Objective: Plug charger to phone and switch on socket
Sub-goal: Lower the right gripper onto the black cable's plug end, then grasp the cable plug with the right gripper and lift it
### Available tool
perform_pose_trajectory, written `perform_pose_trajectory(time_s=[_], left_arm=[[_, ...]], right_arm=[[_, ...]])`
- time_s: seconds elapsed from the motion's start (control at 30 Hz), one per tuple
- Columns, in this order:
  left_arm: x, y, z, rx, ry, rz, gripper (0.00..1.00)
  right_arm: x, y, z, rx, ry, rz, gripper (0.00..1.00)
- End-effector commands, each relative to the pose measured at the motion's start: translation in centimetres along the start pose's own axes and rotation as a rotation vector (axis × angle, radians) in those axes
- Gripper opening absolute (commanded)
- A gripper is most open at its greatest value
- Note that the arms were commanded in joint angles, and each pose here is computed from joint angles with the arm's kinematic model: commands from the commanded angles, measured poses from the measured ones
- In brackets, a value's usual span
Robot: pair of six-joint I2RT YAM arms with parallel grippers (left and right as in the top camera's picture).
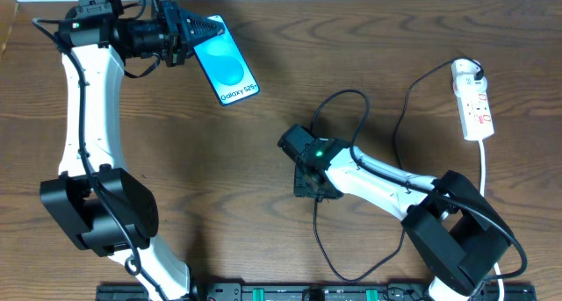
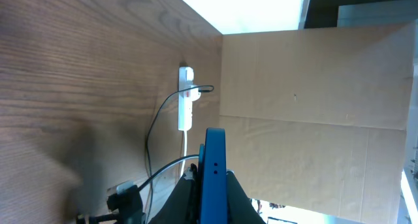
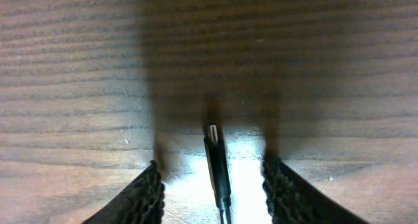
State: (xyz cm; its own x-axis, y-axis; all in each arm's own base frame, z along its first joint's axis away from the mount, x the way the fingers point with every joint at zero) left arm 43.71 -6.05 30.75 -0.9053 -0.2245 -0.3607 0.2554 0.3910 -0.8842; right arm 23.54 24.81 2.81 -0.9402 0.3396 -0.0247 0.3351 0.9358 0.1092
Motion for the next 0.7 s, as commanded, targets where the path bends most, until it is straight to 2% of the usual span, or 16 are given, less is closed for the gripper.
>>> perform_pose_trajectory(time_s=[0.0, 0.2, 0.3, 0.43, 0.67], left_arm=[[0.15, -0.67, -0.33, 0.020, -0.002, 0.008, 0.08], [0.15, -0.67, -0.33, 0.020, -0.002, 0.008, 0.07], [0.15, -0.67, -0.33, 0.020, -0.002, 0.008, 0.07], [0.15, -0.67, -0.33, 0.020, -0.002, 0.008, 0.07], [0.15, -0.67, -0.33, 0.020, -0.002, 0.008, 0.07]], right_arm=[[0.78, -1.10, 1.53, 0.042, 0.030, 0.007, 0.42], [0.78, -1.09, 1.54, 0.041, 0.030, 0.006, 0.29], [0.78, -1.09, 1.54, 0.041, 0.030, 0.007, 0.14], [0.83, -1.07, 1.53, 0.040, 0.034, 0.007, 0.02], [1.43, -0.75, 1.50, 0.017, 0.080, 0.009, 0.01]])
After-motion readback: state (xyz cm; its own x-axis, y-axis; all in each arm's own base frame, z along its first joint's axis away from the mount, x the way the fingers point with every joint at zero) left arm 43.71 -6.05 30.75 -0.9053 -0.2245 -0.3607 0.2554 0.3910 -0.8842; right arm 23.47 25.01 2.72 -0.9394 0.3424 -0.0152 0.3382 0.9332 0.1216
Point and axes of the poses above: each gripper's point midway between its finger pads, its own z axis out along the fingers, its own y axis along the line the jaws close on, x = y × z, the point moved 3 cm from there along -z, back along the fingers, and after that the axes turned 15 degrees about z, right-handed, at the moved point
